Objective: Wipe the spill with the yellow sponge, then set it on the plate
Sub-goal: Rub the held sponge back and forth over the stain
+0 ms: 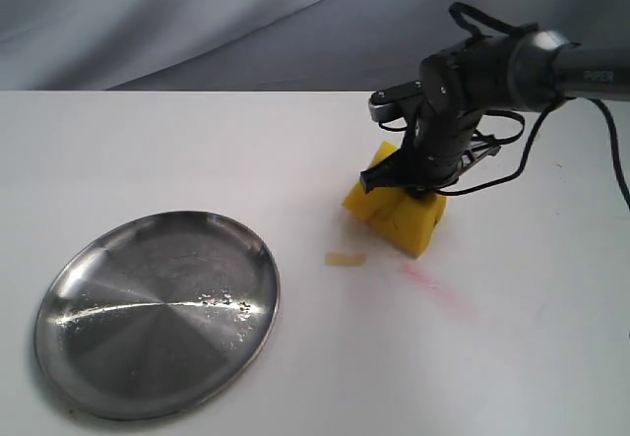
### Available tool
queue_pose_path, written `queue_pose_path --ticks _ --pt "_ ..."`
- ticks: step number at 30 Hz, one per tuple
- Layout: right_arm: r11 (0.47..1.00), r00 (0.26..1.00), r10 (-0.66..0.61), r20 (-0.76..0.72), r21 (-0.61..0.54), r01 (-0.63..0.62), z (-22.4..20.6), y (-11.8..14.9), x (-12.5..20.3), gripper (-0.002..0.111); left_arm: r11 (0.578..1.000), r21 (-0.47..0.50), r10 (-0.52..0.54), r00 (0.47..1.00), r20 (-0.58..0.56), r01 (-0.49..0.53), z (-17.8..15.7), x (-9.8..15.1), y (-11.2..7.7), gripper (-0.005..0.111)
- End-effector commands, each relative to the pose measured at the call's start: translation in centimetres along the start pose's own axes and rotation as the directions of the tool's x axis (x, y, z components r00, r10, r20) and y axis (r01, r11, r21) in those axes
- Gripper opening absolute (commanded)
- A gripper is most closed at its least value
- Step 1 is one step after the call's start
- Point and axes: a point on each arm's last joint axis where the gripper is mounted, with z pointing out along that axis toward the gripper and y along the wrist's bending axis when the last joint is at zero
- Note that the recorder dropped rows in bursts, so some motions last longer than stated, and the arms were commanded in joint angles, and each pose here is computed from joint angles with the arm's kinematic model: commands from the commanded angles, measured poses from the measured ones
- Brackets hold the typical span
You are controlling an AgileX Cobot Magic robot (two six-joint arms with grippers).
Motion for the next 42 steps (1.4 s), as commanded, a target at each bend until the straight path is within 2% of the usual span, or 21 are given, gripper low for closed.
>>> queue_pose_path --ticks 1,6,12,18,21,25,27,30,35,39,42 --pt "0.996 0.986 -0.086 -0.143 0.026 0.091 0.8 0.2 1.6 0.000 1.000 -0.006 -0.016 1.000 0.012 0.016 0.0 -0.2 0.1 0.000" --pt "0.969 0.954 -0.246 -0.171 -0.014 0.248 -0.8 4.8 2.3 0.000 1.000 -0.006 -0.016 1.000 0.012 0.016 0.0 -0.2 0.1 0.000" --pt "0.935 0.900 -0.349 -0.260 -0.033 0.353 -1.8 8.8 4.3 0.000 1.000 -0.006 -0.016 1.000 0.012 0.016 0.0 -0.2 0.1 0.000" --pt "0.906 0.864 -0.415 -0.285 -0.044 0.420 -2.7 11.5 7.3 0.000 1.000 -0.006 -0.016 1.000 0.012 0.016 0.0 -0.2 0.1 0.000" --pt "0.894 0.859 -0.436 -0.269 -0.017 0.449 -2.4 12.2 7.7 0.000 1.000 -0.006 -0.016 1.000 0.012 0.016 0.0 -0.2 0.1 0.000" --pt "0.907 0.899 -0.406 -0.165 0.050 0.419 -2.0 12.0 6.6 0.000 1.000 -0.006 -0.016 1.000 0.012 0.016 0.0 -0.2 0.1 0.000" --pt "0.908 0.912 -0.395 -0.109 0.108 0.405 -1.8 11.0 5.6 0.000 1.000 -0.006 -0.016 1.000 0.012 0.016 0.0 -0.2 0.1 0.000" --pt "0.920 0.932 -0.362 -0.037 0.148 0.363 -1.5 9.0 4.2 0.000 1.000 -0.006 -0.016 1.000 0.012 0.016 0.0 -0.2 0.1 0.000" --pt "0.967 0.980 -0.196 -0.023 0.160 0.197 -0.7 5.1 0.6 0.000 1.000 -0.006 -0.016 1.000 0.012 0.016 0.0 -0.2 0.1 0.000" --pt "0.989 0.995 -0.094 -0.036 0.114 0.097 0.5 3.1 -2.0 0.000 1.000 -0.006 -0.016 1.000 0.012 0.016 0.0 -0.2 0.1 0.000" --pt "0.998 0.998 -0.055 -0.022 0.023 0.055 1.0 3.5 -3.5 0.000 1.000 -0.006 -0.016 1.000 0.012 0.016 0.0 -0.2 0.1 0.000"
